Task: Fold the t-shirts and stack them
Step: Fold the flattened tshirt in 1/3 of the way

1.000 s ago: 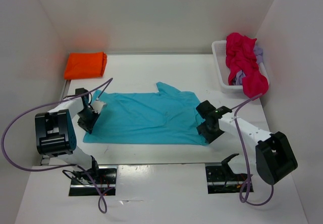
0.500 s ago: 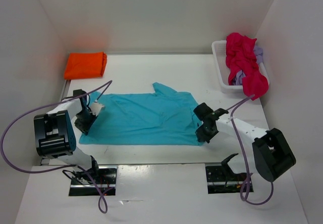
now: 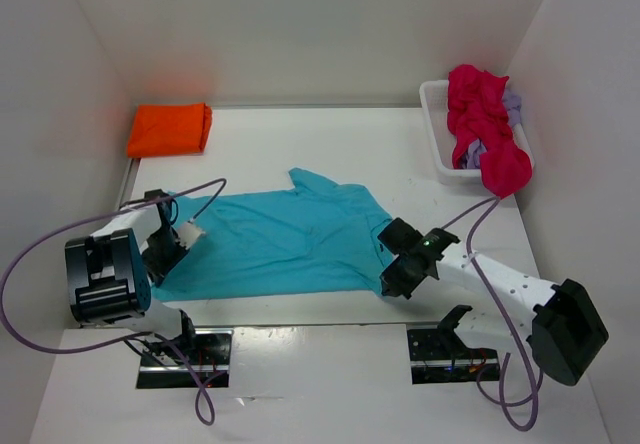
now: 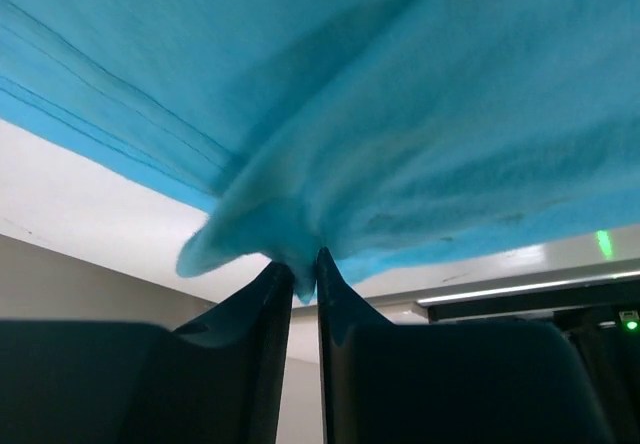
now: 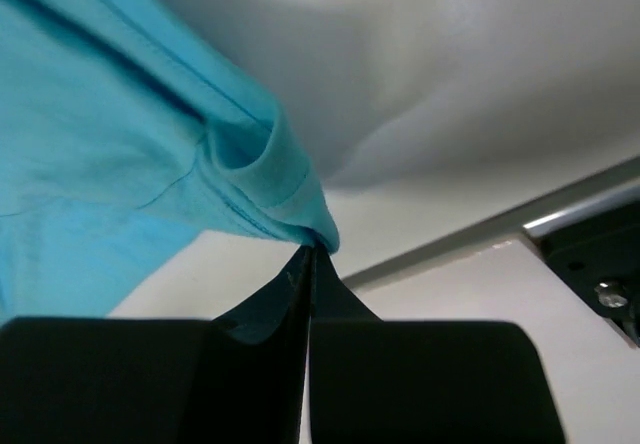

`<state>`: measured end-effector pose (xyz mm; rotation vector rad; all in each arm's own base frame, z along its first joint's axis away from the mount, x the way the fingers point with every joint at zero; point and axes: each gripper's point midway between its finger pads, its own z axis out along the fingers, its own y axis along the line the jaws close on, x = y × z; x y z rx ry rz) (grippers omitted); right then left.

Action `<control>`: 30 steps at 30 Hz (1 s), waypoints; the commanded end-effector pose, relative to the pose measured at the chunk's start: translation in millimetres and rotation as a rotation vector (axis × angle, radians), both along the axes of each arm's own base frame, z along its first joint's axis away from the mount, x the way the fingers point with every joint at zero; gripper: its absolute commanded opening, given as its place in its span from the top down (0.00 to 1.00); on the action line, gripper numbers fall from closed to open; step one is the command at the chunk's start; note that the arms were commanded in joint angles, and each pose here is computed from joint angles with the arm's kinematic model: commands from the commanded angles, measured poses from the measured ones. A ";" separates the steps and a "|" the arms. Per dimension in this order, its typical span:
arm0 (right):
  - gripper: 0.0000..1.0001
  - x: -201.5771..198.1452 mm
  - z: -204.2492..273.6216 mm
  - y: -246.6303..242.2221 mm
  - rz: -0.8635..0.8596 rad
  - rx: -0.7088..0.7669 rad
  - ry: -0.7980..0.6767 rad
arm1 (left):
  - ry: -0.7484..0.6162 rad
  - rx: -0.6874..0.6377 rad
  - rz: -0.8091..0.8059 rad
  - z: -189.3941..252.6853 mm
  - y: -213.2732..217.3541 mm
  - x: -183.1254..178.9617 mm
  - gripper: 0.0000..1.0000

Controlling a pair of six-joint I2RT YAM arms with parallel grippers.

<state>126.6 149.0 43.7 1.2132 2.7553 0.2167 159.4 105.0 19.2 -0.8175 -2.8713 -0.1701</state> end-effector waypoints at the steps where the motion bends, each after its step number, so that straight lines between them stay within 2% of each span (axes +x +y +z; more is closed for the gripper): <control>1: 1.00 -42.2 -8.4 -10.1 -0.041 -0.012 0.149 | 0.088 0.014 -0.039 6.6 2.3 -27.1 0.78; 2: 1.00 -42.0 -4.3 -7.7 -0.029 0.008 0.128 | 0.082 0.026 -0.040 5.4 3.5 -28.3 0.75; 4: 1.00 -42.7 -3.6 -8.3 -0.037 0.019 0.117 | 0.093 0.031 -0.052 1.7 4.3 -32.2 0.75; 7: 0.90 -41.0 -0.9 -9.3 -0.064 0.025 0.101 | 0.095 0.031 -0.043 -1.8 3.7 -33.4 0.70; 8: 0.83 -38.4 0.5 -9.9 -0.076 0.028 0.084 | 0.087 0.034 -0.043 -0.4 4.6 -30.3 0.70; 9: 0.63 -35.6 0.5 -9.5 -0.077 0.028 0.071 | 0.095 0.031 -0.043 -1.6 4.4 -31.1 0.68; 10: 0.49 -28.7 6.2 -5.4 -0.077 0.050 0.035 | 0.095 0.031 -0.043 -1.6 4.4 -31.1 0.68; 12: 0.29 -26.1 7.9 -5.4 -0.103 0.057 0.022 | 0.085 0.034 -0.043 0.0 5.4 -27.4 0.67; 17: 0.24 -28.5 2.4 -7.7 -0.133 0.030 0.055 | 0.079 0.047 -0.043 0.3 7.7 -25.7 0.67; 19: 0.24 -24.1 -4.7 -6.3 -0.135 0.007 0.063 | 0.091 0.053 -0.045 -3.1 7.8 -30.7 0.67; 21: 0.29 -25.2 -15.8 -7.1 -0.109 -0.036 0.098 | 0.089 0.054 -0.044 -5.5 7.6 -31.7 0.67; 24: 0.69 -20.1 -24.2 -7.4 -0.079 -0.084 0.126 | 0.086 0.073 -0.055 -6.7 11.1 -30.9 0.67; 25: 0.99 -16.2 -23.0 -6.0 -0.080 -0.090 0.119 | 0.086 0.073 -0.055 -6.7 11.1 -30.9 0.67; 30: 1.00 1.8 -10.0 -12.1 -0.108 -0.116 0.045 | 0.098 0.113 -0.061 -7.3 20.7 -35.2 0.67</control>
